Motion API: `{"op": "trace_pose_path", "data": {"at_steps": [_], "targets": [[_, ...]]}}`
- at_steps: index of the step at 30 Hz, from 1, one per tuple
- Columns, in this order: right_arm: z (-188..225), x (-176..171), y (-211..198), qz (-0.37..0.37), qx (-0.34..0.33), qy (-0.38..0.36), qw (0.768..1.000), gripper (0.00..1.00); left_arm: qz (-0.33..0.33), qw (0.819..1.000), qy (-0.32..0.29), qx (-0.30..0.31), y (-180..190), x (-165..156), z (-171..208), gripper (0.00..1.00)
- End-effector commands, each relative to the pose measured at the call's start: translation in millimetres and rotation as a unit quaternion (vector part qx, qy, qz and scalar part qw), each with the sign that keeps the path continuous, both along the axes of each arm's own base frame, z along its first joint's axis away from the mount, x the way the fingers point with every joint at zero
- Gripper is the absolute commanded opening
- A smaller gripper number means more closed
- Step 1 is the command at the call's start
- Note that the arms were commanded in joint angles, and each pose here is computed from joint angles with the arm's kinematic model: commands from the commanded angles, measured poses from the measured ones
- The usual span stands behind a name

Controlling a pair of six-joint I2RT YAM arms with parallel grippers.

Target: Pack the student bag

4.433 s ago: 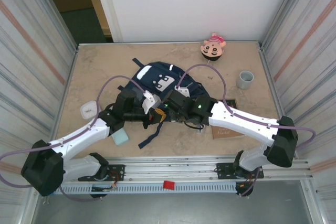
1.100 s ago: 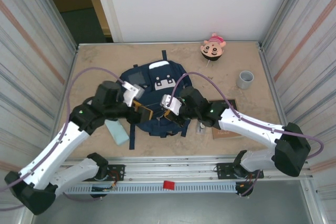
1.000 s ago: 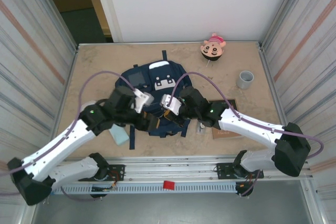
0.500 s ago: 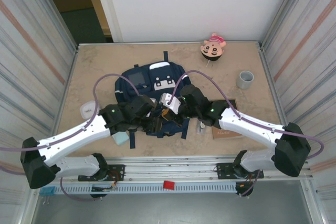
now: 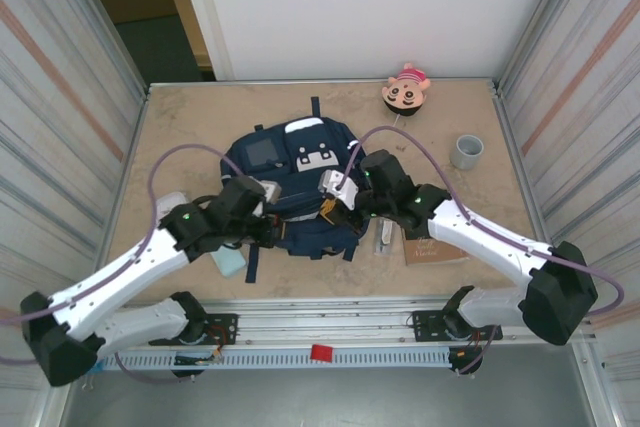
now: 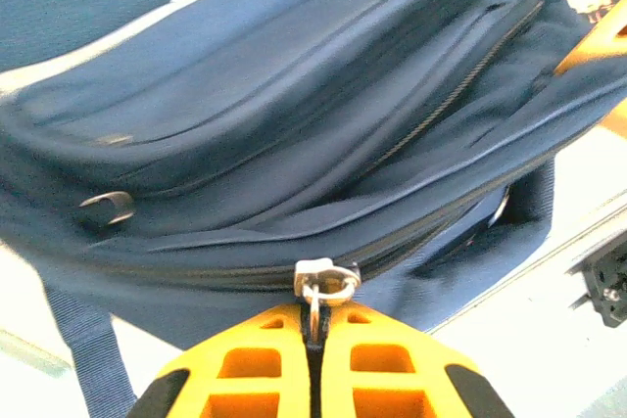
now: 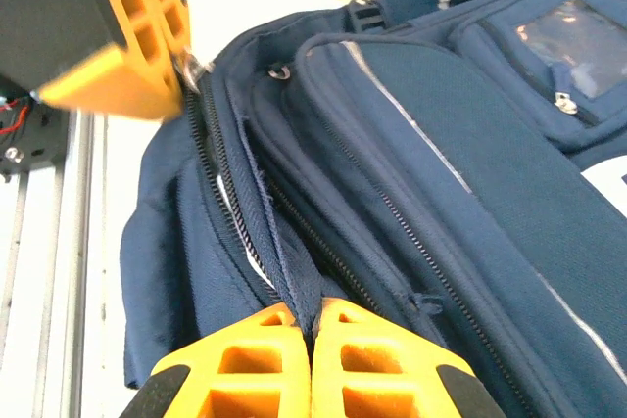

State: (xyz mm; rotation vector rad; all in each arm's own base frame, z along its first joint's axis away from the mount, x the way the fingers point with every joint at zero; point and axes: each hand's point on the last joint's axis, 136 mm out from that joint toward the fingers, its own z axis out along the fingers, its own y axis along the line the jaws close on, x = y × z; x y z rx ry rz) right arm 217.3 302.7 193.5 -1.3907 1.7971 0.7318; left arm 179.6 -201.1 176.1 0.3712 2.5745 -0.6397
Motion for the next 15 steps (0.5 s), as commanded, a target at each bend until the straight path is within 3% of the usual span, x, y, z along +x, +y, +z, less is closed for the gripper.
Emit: {"op": "trace_pose_path", "data": {"at_steps": [1,5,6,9,11,15], "targets": [[18.0,3.4,-19.6,0.013,0.003,-0.022,1.000,0.00,-0.056,0.998,0.005,-0.019,11.0,-16.8,-8.5,0.00],[22.3,5.5,-25.5,0.019,-0.008,-0.029,0.999,0.00,-0.089,0.993,-0.003,-0.075,9.3,-19.8,-8.0,0.00],[23.7,4.0,-22.8,0.020,-0.008,-0.027,0.999,0.06,-0.104,0.990,-0.012,-0.096,2.4,-18.9,-1.7,0.00],[28.1,-3.1,-5.4,0.018,-0.009,-0.038,0.999,0.39,-0.148,0.977,-0.041,-0.148,-18.3,-16.5,22.1,0.00],[26.5,-12.0,10.8,0.027,-0.015,-0.053,0.998,0.49,-0.168,0.971,-0.052,-0.164,-27.1,-14.1,34.0,0.00],[24.4,-21.6,42.7,0.046,-0.002,-0.057,0.997,0.55,-0.196,0.962,-0.069,-0.175,-36.1,-11.1,49.5,0.00]]}}
